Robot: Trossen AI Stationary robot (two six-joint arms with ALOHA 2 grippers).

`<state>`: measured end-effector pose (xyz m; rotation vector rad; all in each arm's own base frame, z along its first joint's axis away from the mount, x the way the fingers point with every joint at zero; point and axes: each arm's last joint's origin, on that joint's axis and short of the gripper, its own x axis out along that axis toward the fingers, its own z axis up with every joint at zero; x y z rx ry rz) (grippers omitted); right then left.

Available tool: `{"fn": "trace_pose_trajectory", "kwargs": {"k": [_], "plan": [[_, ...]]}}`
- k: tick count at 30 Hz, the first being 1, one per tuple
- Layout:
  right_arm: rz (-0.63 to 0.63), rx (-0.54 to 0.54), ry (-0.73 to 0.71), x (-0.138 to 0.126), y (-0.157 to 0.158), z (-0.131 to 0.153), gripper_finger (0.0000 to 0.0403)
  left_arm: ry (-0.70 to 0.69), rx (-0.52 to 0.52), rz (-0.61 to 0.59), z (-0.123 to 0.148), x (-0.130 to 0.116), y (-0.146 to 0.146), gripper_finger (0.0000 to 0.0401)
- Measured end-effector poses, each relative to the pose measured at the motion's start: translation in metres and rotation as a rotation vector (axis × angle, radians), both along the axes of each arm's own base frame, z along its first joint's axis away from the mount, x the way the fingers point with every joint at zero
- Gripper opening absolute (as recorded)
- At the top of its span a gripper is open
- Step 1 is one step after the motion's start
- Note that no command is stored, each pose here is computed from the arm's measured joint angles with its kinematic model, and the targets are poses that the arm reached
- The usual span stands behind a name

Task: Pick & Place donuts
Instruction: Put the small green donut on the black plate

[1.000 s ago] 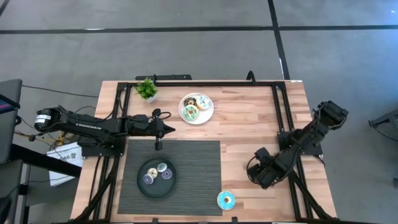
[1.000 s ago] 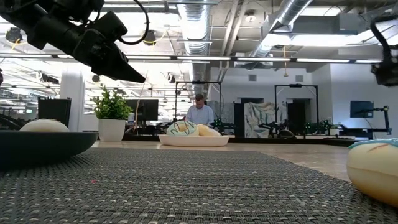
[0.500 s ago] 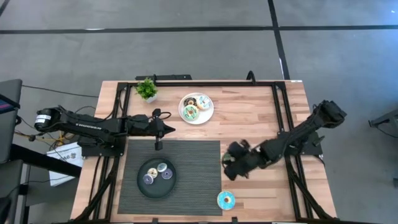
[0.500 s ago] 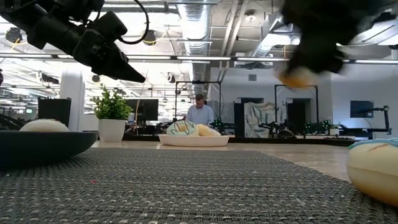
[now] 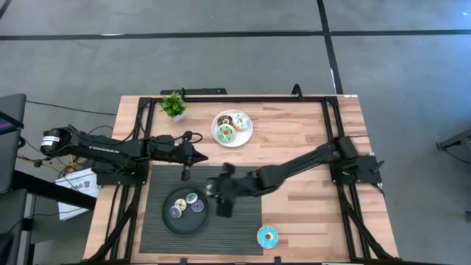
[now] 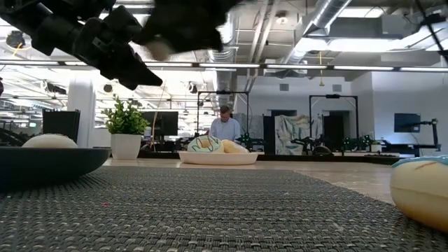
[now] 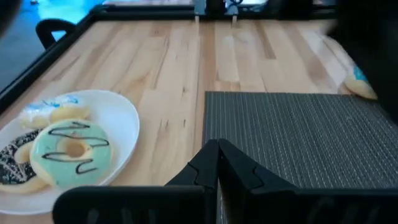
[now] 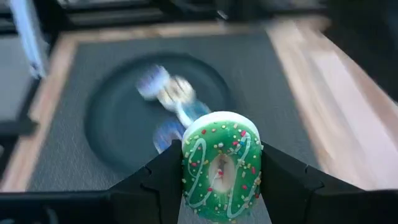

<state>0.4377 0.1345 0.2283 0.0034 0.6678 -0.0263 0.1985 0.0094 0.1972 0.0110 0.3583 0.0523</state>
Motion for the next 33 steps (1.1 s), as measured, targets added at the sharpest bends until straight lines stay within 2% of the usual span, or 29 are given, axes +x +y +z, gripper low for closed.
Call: {"fn": "trace_pose_trajectory", "kwargs": {"k": [5, 12, 16, 21, 33], "plan": [[0.096, 0.005, 0.061, 0.043, 0.013, -0.026, 0.0173, 0.008, -0.004, 0.002, 0.000, -0.002, 0.000, 0.0000], [0.208, 0.093, 0.080, 0.073, 0.028, -0.050, 0.0173, 0.023, -0.035, 0.009, -0.001, -0.002, 0.000, 0.0000], [0.237, 0.123, 0.046, 0.081, 0.032, -0.060, 0.0173, 0.026, -0.063, 0.019, -0.002, -0.002, 0.000, 0.0000], [0.285, 0.228, 0.039, 0.086, 0.036, -0.073, 0.0178, 0.042, -0.094, 0.006, -0.003, -0.003, -0.001, 0.0000], [0.226, 0.198, 0.033, 0.089, 0.026, -0.073, 0.0256, 0.054, -0.099, -0.048, -0.004, -0.003, -0.012, 0.0000]]}}
